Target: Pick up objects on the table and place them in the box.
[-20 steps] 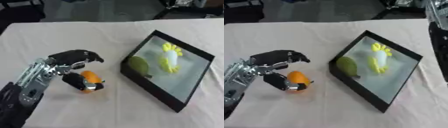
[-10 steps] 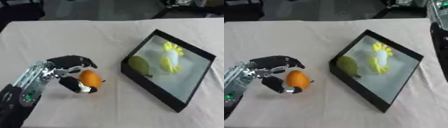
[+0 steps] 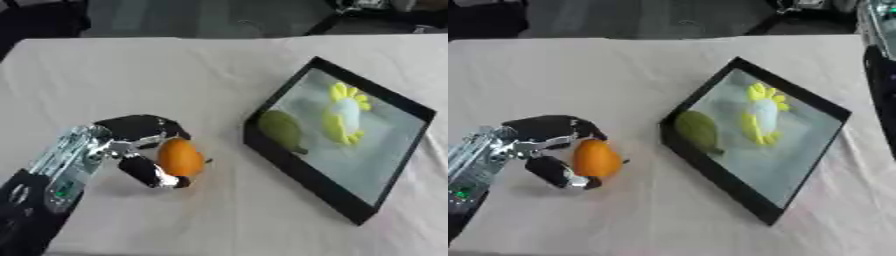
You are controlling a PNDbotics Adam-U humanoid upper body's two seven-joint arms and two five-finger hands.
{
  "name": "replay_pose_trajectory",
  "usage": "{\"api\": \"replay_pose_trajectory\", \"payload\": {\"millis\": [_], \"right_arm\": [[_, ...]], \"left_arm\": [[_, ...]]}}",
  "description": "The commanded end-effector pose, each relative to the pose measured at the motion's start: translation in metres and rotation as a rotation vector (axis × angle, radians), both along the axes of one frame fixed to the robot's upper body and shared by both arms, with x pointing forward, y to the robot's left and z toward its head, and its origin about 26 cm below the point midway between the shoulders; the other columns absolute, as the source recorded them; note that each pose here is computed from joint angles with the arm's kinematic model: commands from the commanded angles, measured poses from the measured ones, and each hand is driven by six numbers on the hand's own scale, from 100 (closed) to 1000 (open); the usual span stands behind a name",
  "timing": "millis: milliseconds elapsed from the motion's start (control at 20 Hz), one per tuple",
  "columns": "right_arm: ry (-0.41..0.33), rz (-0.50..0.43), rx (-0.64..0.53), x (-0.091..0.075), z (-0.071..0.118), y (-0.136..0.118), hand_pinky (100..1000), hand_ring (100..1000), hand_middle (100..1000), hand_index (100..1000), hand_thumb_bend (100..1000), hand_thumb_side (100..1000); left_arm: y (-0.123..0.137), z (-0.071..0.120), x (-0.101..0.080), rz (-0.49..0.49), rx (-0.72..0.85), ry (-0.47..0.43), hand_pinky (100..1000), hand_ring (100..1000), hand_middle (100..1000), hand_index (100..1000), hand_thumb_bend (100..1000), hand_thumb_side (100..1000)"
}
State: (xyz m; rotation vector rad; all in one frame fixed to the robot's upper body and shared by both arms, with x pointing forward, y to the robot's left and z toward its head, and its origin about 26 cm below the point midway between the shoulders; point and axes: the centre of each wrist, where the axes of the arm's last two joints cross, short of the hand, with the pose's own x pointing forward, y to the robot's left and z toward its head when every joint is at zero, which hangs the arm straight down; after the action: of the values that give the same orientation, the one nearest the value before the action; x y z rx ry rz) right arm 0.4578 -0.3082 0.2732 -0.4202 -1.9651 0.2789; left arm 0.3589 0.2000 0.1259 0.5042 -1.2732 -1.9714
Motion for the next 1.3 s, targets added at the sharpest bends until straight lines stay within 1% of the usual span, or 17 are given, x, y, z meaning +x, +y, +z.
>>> {"api": "replay_pose_trajectory", "payload": {"millis": [50,200,350,400,450,500,550,600,650,700,800,850,900,1050,1100,1250,1300], "right_arm": [[-0.04,-0.009,-0.012,-0.004,0.016,-0.007,963,854,765,814,100,597],[-0.039,-0.006,-0.016,-0.004,0.016,-0.007,964,854,766,814,100,597],[-0.033,-0.007,-0.017,-0.003,0.014,-0.007,964,855,766,815,100,600],[-0.03,-0.007,-0.019,-0.003,0.013,-0.007,964,855,766,814,100,601],[-0.028,-0.008,-0.019,-0.003,0.013,-0.007,964,855,766,814,100,601],[-0.027,-0.009,-0.019,-0.003,0.012,-0.007,964,855,766,815,100,600],[-0.027,-0.009,-0.019,-0.003,0.012,-0.007,964,855,766,815,100,600],[-0.028,-0.008,-0.02,-0.003,0.012,-0.007,965,855,766,815,100,599],[-0.028,-0.008,-0.02,-0.003,0.012,-0.007,965,855,767,815,100,599],[-0.027,-0.009,-0.02,-0.003,0.012,-0.008,965,855,767,815,100,600],[-0.022,-0.012,-0.019,-0.003,0.01,-0.009,965,855,767,815,100,596],[-0.019,-0.013,-0.019,-0.003,0.009,-0.009,965,855,767,815,100,604],[-0.016,-0.014,-0.02,-0.003,0.008,-0.01,966,855,767,815,100,605],[-0.014,-0.015,-0.02,-0.003,0.007,-0.011,966,855,767,815,100,604],[-0.013,-0.016,-0.02,-0.003,0.007,-0.011,966,856,767,815,100,604],[-0.01,-0.017,-0.02,-0.003,0.006,-0.012,966,856,768,815,100,604],[-0.01,-0.017,-0.02,-0.003,0.006,-0.012,967,856,768,816,100,603]], "left_arm": [[0.009,0.004,0.003,0.018,0.034,-0.018,994,899,841,929,506,688],[0.012,-0.002,0.005,0.029,0.051,-0.005,989,896,838,926,492,649],[0.013,-0.005,0.007,0.043,0.046,-0.003,974,885,828,915,431,570],[0.013,-0.006,0.007,0.047,0.039,-0.003,965,879,821,908,395,516],[0.012,-0.007,0.007,0.051,0.031,-0.004,963,877,820,906,382,505],[0.012,-0.006,0.007,0.066,0.015,-0.011,927,850,792,879,219,301],[0.012,-0.006,0.007,0.083,-0.004,-0.022,908,836,779,858,156,224],[0.012,-0.005,0.007,0.1,-0.028,-0.033,891,824,767,836,100,190],[0.011,-0.005,0.006,0.113,-0.052,-0.043,878,812,756,825,100,171],[0.009,-0.002,0.006,0.12,-0.081,-0.057,862,791,734,804,100,189],[0.005,0.006,0.003,0.125,-0.132,-0.084,838,768,703,780,100,281],[0.003,0.011,0.002,0.122,-0.151,-0.101,827,759,691,771,100,231],[0.002,0.015,0.0,0.117,-0.166,-0.118,777,725,652,743,100,234],[-0.001,0.032,-0.006,0.098,-0.203,-0.169,720,685,617,708,100,232],[-0.002,0.037,-0.009,0.092,-0.215,-0.185,691,647,584,685,100,221],[-0.004,0.052,-0.015,0.076,-0.252,-0.228,649,605,547,654,100,189],[-0.004,0.056,-0.016,0.071,-0.264,-0.239,623,583,527,631,100,132]]}}
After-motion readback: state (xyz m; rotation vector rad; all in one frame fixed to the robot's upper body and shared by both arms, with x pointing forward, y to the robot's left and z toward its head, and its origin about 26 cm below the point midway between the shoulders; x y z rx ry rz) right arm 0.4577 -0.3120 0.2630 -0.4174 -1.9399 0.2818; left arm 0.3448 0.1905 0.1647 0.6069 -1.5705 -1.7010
